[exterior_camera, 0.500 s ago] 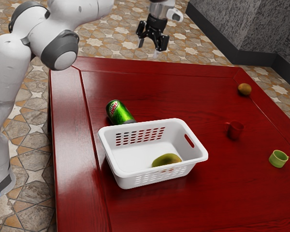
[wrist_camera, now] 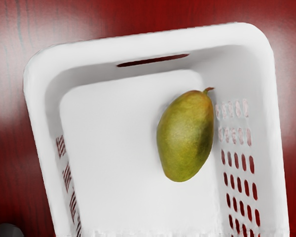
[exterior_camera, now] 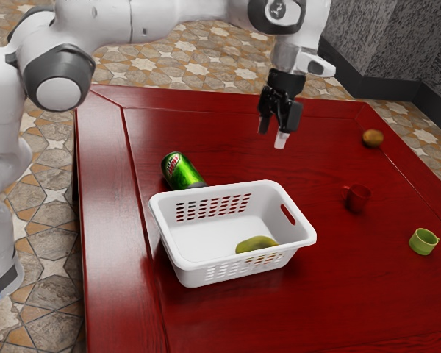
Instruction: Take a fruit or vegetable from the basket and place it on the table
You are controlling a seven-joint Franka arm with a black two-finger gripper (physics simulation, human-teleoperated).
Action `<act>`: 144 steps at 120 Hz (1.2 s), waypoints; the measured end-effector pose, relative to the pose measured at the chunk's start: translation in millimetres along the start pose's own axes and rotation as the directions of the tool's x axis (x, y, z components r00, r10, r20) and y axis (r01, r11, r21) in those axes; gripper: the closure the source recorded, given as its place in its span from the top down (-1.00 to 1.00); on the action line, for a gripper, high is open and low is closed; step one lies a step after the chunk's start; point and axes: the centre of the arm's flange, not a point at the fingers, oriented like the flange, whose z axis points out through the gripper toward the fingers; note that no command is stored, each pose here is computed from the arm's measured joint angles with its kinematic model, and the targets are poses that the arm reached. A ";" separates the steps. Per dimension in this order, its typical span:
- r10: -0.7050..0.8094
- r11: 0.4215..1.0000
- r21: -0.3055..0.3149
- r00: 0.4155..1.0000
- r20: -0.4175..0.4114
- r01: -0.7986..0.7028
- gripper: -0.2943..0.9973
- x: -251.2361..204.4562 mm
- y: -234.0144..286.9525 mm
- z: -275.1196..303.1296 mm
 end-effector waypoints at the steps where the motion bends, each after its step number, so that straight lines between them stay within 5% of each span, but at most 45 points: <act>1: 0.000 1.000 -0.005 1.000 0.006 0.000 0.54 -0.4 0.0 3.6; 22: -0.017 0.999 -0.041 0.997 0.069 0.020 0.54 -15.2 -15.1 59.6; 45: 0.055 0.998 -0.029 0.998 0.020 -0.055 0.52 -44.4 3.6 91.6; 79: -0.011 0.998 -0.068 1.000 0.005 0.011 0.52 -5.3 50.9 165.5; 123: -0.076 0.990 -0.125 0.997 -0.033 0.071 0.51 -8.7 35.4 158.3; 144: -0.043 0.998 -0.052 0.997 -0.064 0.039 0.53 -16.8 16.0 150.1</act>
